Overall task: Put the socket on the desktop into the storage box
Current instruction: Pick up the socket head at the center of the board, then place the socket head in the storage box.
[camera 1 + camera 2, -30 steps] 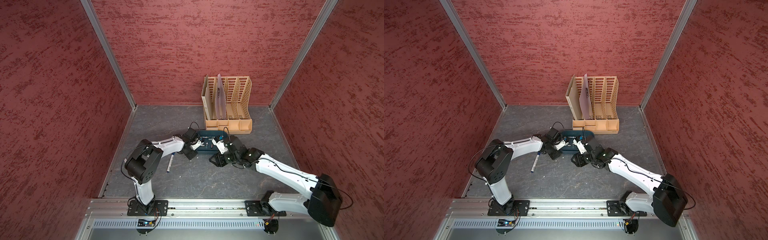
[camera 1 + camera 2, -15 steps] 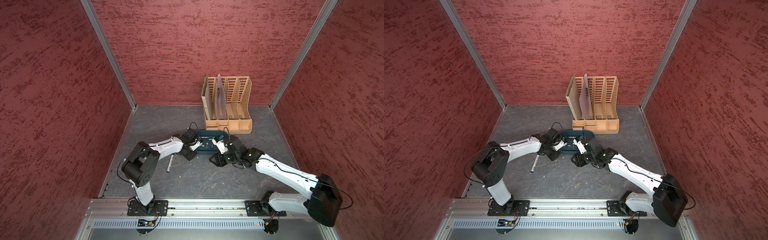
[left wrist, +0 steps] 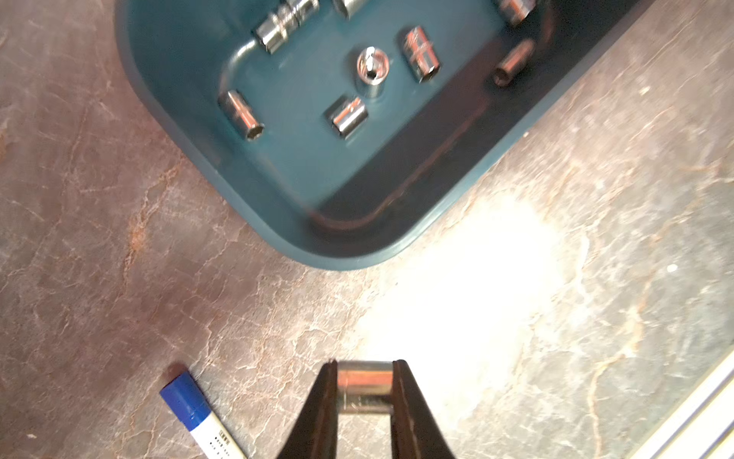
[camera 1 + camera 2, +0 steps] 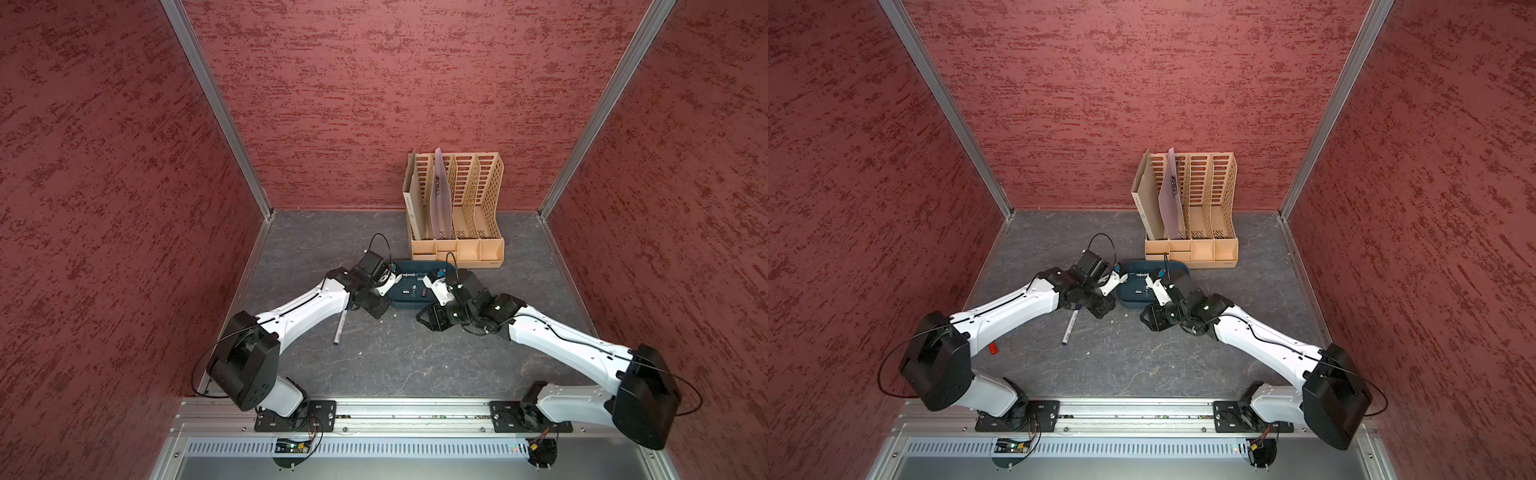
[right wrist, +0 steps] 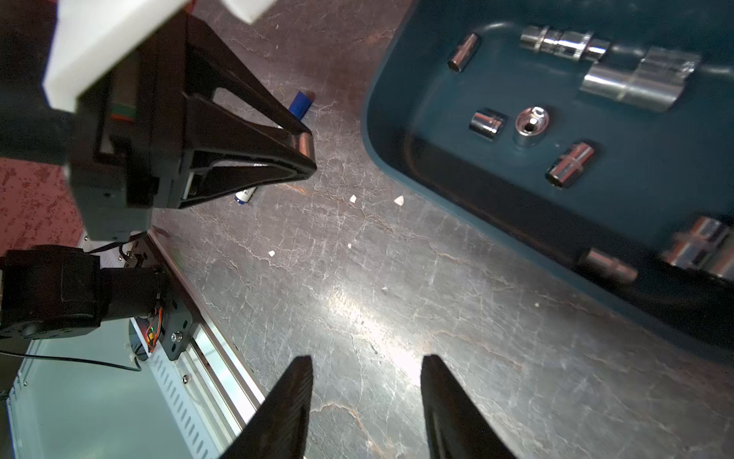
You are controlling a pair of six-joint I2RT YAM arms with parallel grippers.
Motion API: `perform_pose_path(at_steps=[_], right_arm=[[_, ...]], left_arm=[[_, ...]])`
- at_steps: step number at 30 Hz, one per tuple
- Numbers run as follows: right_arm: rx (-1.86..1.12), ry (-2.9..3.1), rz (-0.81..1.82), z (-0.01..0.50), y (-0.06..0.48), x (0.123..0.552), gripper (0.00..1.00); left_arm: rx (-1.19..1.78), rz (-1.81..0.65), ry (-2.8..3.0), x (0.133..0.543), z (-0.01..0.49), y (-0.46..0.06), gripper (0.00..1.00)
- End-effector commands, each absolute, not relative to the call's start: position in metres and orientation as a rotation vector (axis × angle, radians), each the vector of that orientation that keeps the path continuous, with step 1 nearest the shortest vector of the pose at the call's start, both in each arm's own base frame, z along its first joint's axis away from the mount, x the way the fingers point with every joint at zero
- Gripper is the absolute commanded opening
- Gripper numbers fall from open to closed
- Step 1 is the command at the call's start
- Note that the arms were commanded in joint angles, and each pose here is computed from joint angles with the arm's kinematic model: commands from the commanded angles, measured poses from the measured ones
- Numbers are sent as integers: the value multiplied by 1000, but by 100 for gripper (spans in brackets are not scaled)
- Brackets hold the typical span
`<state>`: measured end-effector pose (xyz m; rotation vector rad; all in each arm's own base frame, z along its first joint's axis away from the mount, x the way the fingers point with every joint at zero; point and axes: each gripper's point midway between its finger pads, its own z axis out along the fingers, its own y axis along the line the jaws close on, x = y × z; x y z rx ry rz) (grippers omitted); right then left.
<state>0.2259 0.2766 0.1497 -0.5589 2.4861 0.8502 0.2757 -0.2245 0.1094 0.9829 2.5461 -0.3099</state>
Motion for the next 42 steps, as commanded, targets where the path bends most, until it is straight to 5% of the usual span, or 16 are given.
perform_pose_path(at_steps=[1,16,42], right_arm=[[-493,2434,887,170,280,241,49],[-320,2451,811,169,233,250,49],[-234,2458,796,160,213,248,49]], left_arm=[[949,-388,2498,283,136,-246,13],[911,-321,2509,332,116,-306,13],[665,-147,2590,387,58,-291,16]])
